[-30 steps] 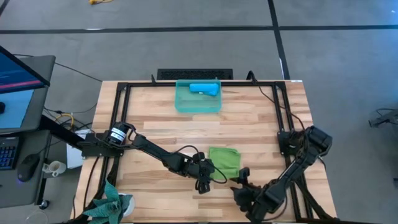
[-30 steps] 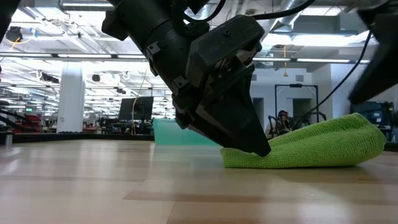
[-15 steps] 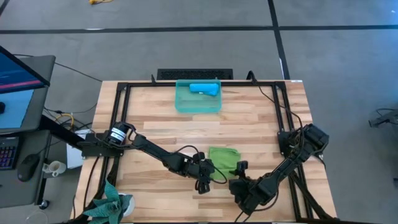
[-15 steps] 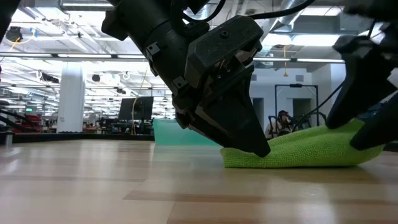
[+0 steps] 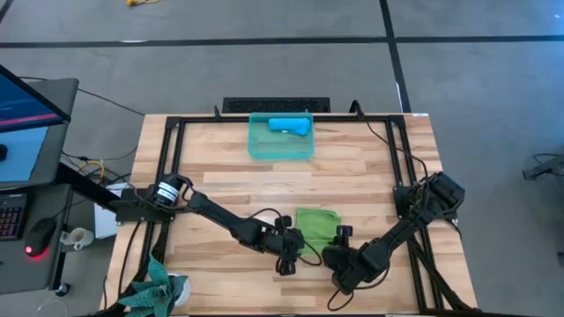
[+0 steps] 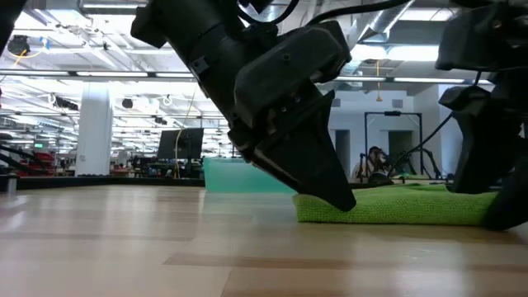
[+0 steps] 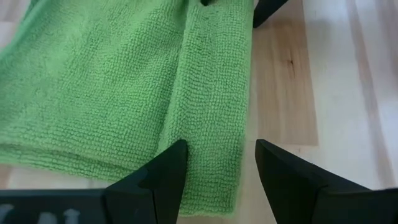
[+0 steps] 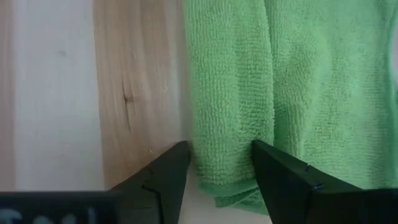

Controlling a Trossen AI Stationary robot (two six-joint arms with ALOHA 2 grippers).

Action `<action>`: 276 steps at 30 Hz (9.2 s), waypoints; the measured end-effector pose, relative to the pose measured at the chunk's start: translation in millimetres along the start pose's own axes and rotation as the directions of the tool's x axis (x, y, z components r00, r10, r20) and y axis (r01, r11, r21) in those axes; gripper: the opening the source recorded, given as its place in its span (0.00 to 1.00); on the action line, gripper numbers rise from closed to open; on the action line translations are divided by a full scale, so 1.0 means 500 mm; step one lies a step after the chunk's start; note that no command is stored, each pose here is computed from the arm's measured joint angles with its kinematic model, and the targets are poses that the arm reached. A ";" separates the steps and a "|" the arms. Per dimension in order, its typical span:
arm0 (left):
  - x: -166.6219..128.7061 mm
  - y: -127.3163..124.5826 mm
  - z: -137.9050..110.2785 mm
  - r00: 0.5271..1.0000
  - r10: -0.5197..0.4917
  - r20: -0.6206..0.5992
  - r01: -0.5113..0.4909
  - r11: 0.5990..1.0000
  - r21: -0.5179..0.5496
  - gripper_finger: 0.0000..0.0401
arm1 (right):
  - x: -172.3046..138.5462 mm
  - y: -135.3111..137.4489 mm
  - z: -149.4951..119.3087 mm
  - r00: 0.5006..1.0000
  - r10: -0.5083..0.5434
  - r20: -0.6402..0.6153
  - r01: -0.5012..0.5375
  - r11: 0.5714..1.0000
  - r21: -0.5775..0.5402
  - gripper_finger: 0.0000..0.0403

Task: Roll microfiber towels into tight, uniform cylinder then place into a basket
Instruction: Roll the green microfiber cloth

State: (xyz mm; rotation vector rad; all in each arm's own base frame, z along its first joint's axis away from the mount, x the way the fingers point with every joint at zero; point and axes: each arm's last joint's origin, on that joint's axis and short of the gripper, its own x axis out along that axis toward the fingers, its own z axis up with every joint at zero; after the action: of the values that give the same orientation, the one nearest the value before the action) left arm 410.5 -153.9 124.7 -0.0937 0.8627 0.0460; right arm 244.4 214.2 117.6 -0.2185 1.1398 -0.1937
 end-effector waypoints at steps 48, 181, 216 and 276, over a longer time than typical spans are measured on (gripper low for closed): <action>-0.047 -0.031 0.011 0.983 0.154 0.099 -0.164 0.981 0.106 0.47 | 0.006 -0.001 0.000 0.996 0.061 -0.061 -0.059 0.998 0.033 0.06; -0.052 -0.080 -0.029 0.886 -0.293 -0.360 0.069 0.850 -0.522 0.07 | 0.048 -0.029 0.137 0.924 0.371 -0.096 -0.332 0.901 0.280 0.06; -0.049 -0.072 -0.025 0.916 -0.227 -0.330 0.092 0.921 -0.378 0.39 | 0.053 -0.033 0.137 0.927 0.363 -0.095 -0.327 0.906 0.270 0.04; -0.098 -0.223 -0.049 0.989 0.140 -0.050 -0.124 0.964 0.234 0.39 | 0.056 -0.035 0.143 0.925 0.373 -0.074 -0.340 0.898 0.280 0.06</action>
State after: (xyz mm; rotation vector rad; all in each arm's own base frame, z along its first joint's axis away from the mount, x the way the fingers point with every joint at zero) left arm 369.1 -267.7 153.3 0.1809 0.9340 0.0677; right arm 320.3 195.5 126.6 0.2447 1.2459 -0.0295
